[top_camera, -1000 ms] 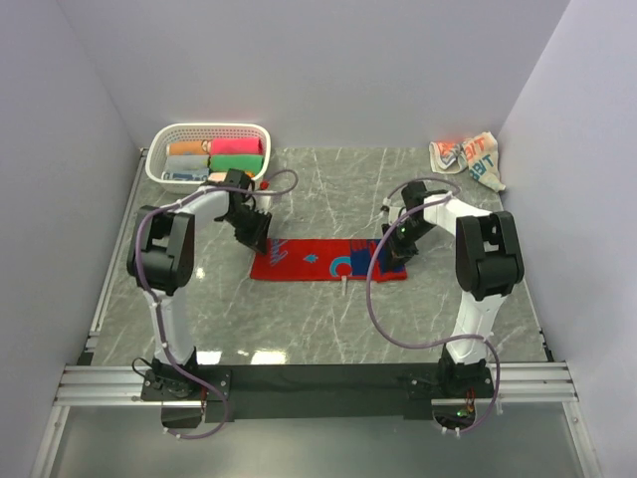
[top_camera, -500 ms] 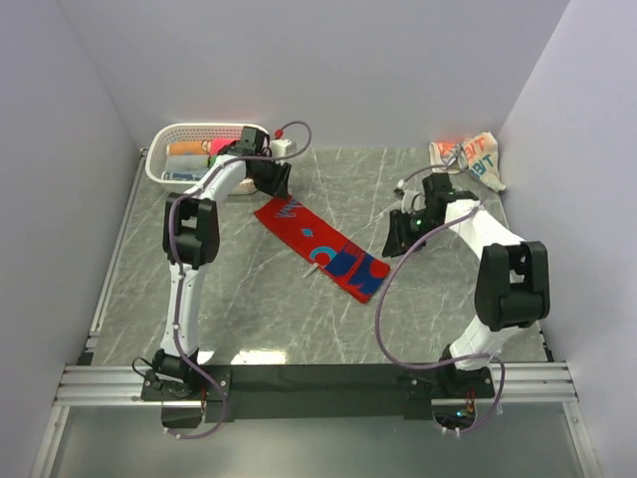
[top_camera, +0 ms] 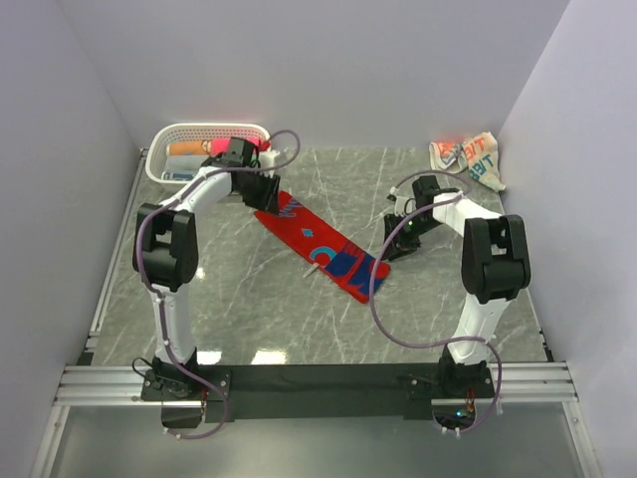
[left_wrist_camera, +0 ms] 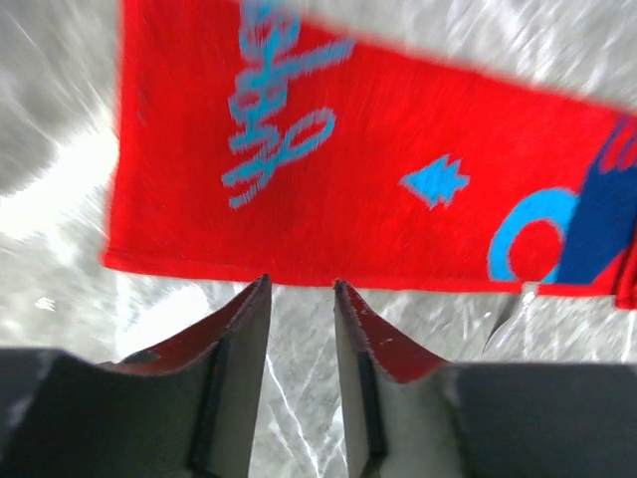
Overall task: Roll the towels
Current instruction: Fold the towel, then roll the towel
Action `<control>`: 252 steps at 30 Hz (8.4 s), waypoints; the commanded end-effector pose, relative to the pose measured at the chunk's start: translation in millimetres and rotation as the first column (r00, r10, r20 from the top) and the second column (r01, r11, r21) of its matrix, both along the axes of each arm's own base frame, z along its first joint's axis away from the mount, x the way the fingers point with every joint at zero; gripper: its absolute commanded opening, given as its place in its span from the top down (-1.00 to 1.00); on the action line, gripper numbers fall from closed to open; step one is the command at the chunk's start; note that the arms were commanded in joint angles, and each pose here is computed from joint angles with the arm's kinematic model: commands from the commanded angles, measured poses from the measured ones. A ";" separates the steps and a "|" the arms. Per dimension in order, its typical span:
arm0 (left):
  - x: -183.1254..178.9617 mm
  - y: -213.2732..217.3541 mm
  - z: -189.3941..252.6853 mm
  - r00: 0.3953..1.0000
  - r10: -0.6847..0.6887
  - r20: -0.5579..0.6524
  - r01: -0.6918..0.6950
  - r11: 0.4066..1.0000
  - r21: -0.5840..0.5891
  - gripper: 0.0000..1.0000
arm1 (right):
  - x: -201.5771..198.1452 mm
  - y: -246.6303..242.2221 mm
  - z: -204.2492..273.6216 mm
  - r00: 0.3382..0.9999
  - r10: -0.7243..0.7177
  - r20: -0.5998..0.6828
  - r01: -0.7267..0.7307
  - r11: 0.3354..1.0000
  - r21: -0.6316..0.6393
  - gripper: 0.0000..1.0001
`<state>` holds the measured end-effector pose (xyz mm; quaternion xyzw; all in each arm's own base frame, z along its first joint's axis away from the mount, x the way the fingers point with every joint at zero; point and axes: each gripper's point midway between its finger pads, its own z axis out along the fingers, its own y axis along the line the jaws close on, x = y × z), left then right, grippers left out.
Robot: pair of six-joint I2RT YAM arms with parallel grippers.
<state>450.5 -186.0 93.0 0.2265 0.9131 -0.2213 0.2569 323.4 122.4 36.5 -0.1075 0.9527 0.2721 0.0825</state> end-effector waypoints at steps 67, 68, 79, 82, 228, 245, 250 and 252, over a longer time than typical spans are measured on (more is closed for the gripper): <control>-170.3 -125.0 7.8 0.630 -0.562 0.536 0.510 0.820 0.259 -0.26 | -14.6 114.8 -34.2 0.975 -0.108 -0.195 0.177 0.908 0.380 0.55; -169.7 -130.8 7.6 0.607 -0.571 0.553 0.512 0.813 0.277 -0.27 | -13.7 115.2 -34.3 0.974 -0.112 -0.197 0.181 0.909 0.376 0.55; -172.6 -170.7 -32.3 0.585 -0.643 0.494 0.541 0.763 0.352 -0.31 | -13.5 116.3 -37.0 0.954 -0.154 -0.256 0.244 0.898 0.367 0.59; -167.4 -164.7 -55.1 0.622 -0.654 0.431 0.523 0.756 0.392 -0.28 | -14.3 118.6 -35.2 0.952 -0.151 -0.267 0.247 0.894 0.374 0.59; -287.3 -41.7 -94.5 0.548 -0.833 -0.077 0.836 0.548 0.020 0.96 | 1.4 110.4 85.6 0.881 0.226 0.417 -0.318 0.933 0.167 -0.08; -221.3 -44.1 -110.6 0.571 -0.623 -0.534 0.527 0.777 -0.344 0.82 | -75.4 143.6 100.8 0.582 0.499 0.643 -0.558 0.819 -0.130 0.09; -209.7 -45.1 -121.3 0.575 -0.586 -0.570 0.493 0.805 -0.330 0.79 | -75.9 185.3 63.9 0.445 0.609 0.656 -0.597 0.748 -0.290 -0.07; -206.7 -47.0 -121.7 0.574 -0.576 -0.582 0.481 0.812 -0.329 0.76 | -71.1 200.7 58.5 0.399 0.635 0.662 -0.598 0.727 -0.338 -0.11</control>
